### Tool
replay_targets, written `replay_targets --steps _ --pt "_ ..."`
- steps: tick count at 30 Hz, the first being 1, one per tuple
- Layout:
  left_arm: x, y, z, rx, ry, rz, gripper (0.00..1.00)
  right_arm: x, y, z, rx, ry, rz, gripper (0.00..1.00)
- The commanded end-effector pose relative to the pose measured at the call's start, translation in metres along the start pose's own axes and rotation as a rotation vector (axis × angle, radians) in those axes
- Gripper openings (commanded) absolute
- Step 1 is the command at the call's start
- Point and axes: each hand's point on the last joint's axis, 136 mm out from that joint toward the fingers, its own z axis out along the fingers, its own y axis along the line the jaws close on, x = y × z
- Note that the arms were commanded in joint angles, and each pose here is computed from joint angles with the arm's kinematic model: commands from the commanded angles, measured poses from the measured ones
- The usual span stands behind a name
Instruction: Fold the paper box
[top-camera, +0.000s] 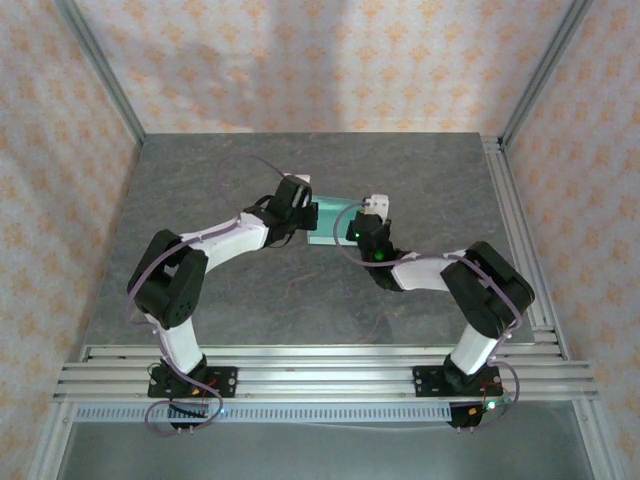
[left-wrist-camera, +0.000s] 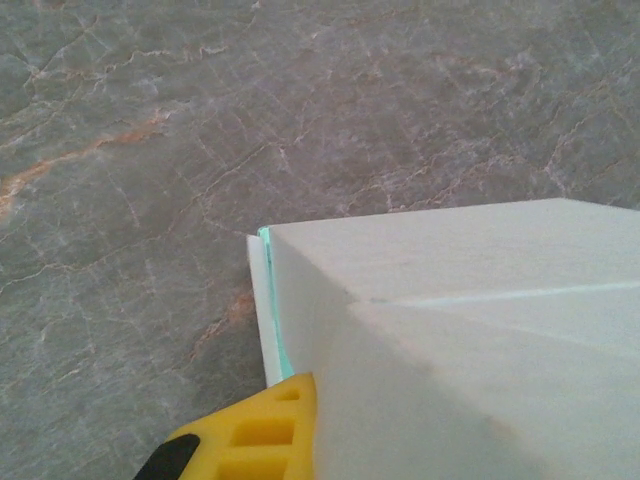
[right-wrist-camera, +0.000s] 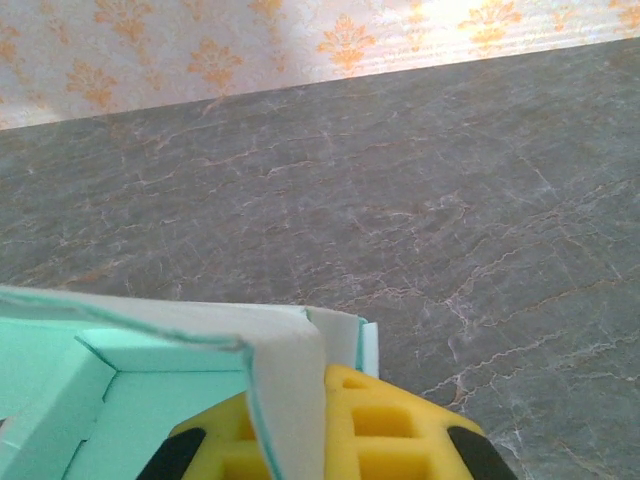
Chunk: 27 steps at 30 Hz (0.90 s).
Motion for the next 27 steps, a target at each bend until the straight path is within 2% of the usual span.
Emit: replay_targets --steps 1,16,20,22,25,27 --pt "-0.008 0.000 -0.008 -0.001 -0.076 -0.053 0.00 -0.014 0.002 -0.002 0.001 -0.096 0.054 0.00" --pt "0.028 0.009 -0.002 -0.057 -0.073 -0.051 0.00 0.017 0.007 -0.010 -0.025 -0.094 0.022 0.00" --pt "0.033 0.014 -0.005 -0.076 -0.073 -0.049 0.00 0.007 0.010 -0.017 -0.045 -0.111 0.017 0.07" --pt "0.035 0.016 -0.006 -0.086 -0.075 -0.046 0.00 -0.001 0.013 -0.021 -0.065 -0.121 0.012 0.16" --pt "0.040 0.023 -0.005 -0.131 -0.073 -0.016 0.00 -0.014 0.014 -0.030 -0.088 -0.155 0.022 0.53" --pt "0.042 0.029 -0.004 -0.162 -0.067 0.002 0.00 -0.022 0.014 -0.037 -0.105 -0.168 0.021 0.68"
